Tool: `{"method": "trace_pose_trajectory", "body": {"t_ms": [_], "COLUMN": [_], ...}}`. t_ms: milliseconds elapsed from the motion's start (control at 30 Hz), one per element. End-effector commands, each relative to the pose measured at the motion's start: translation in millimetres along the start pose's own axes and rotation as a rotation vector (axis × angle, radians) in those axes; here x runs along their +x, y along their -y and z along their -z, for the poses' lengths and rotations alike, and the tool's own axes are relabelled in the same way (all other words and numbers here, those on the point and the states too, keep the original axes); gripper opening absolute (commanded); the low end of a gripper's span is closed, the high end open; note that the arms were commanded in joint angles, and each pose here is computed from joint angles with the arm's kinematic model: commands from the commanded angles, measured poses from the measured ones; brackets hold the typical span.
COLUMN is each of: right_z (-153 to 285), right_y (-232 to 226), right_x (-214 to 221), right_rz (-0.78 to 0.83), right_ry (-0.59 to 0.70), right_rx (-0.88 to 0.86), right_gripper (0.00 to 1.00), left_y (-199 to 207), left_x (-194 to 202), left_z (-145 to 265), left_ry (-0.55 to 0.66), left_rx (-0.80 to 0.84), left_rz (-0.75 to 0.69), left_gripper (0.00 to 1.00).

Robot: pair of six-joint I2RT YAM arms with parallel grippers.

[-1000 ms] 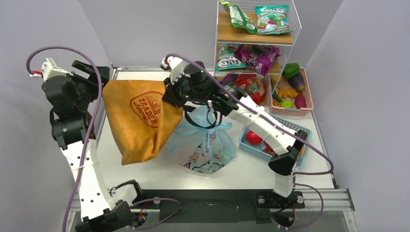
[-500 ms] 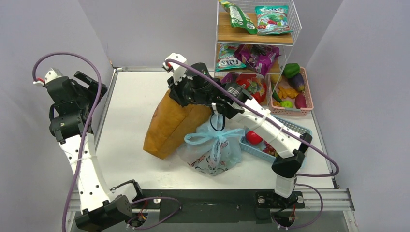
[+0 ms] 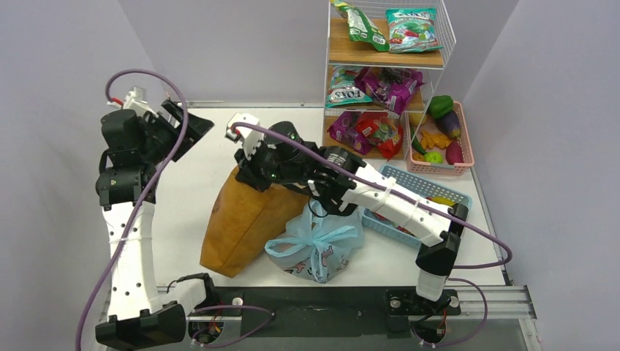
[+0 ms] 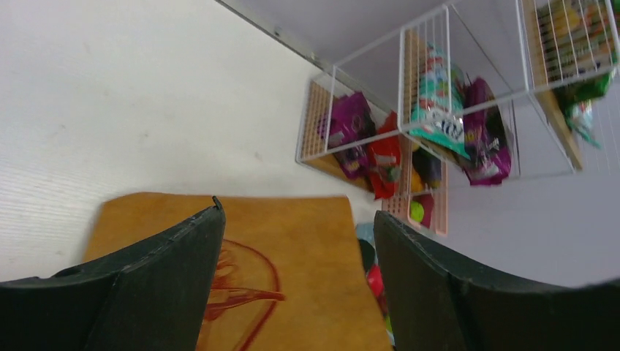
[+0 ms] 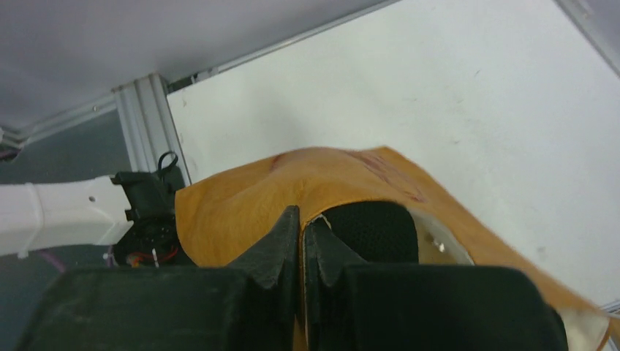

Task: Place the food into the grocery bag and tie it
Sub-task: Adjust the grocery bag at the center of the board.

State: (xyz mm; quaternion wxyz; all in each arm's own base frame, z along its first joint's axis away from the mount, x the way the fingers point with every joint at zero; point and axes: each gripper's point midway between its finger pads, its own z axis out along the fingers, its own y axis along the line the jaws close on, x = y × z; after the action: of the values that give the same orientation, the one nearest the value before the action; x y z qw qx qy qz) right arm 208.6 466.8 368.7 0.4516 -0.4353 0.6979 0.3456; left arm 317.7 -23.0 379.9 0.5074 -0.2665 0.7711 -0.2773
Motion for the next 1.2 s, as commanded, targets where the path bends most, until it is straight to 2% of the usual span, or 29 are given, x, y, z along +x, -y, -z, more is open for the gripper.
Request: {"method": "trace_pose_trajectory", "body": {"t_ms": [0,200,433,500,633,667,800,933,1033,1100,1133,1167], "right_z": [-11,-8,-5,-5,-6,-6,-8,-6,-5,-4,-3,-3], "right_y": [-22,-32,-35,-37,-40,-40,-42,-42,-42,-41,-41,-41], "right_x": [5,38,49,48,48,49,50,50,50,51,51,51], "right_rz": [0.047,0.094,0.107,0.107,0.109,0.11,0.113,0.116,0.119,0.119,0.119,0.119], "right_ry": [0.016,-0.054,-0.078,-0.078,-0.081,-0.083,-0.089,-0.093,-0.093,-0.094,-0.095,-0.094], "right_rx": [-0.094,-0.148,-0.152,-0.153,-0.157,-0.159,-0.16,-0.152,-0.145,-0.141,-0.141,-0.139], "right_gripper": [0.0,0.0,0.0,0.0,0.0,0.0,0.0,0.0,0.0,0.0,0.0,0.0], "left_y": [36,27,17,10,-21,-32,-45,-54,-62,-69,-70,-72], "left_x": [36,98,134,143,150,146,139,133,135,134,133,133], "left_z": [-6,-14,-13,-12,-12,-10,-4,-1,0,1,2,3], "left_ry": [-0.137,-0.371,-0.501,-0.524,-0.519,-0.503,-0.467,-0.448,-0.465,-0.464,-0.464,-0.462], "left_rx": [0.217,0.279,0.249,0.202,-0.033,-0.109,-0.235,-0.303,-0.341,-0.375,-0.382,-0.392], "left_rz": [-0.123,-0.193,-0.28,-0.322,-0.418,-0.442,-0.507,-0.535,-0.555,-0.569,-0.571,-0.574], "left_gripper": [0.72,0.71,0.69,0.67,0.63,0.62,0.59,0.44,0.37,0.27,0.12,0.05]}}
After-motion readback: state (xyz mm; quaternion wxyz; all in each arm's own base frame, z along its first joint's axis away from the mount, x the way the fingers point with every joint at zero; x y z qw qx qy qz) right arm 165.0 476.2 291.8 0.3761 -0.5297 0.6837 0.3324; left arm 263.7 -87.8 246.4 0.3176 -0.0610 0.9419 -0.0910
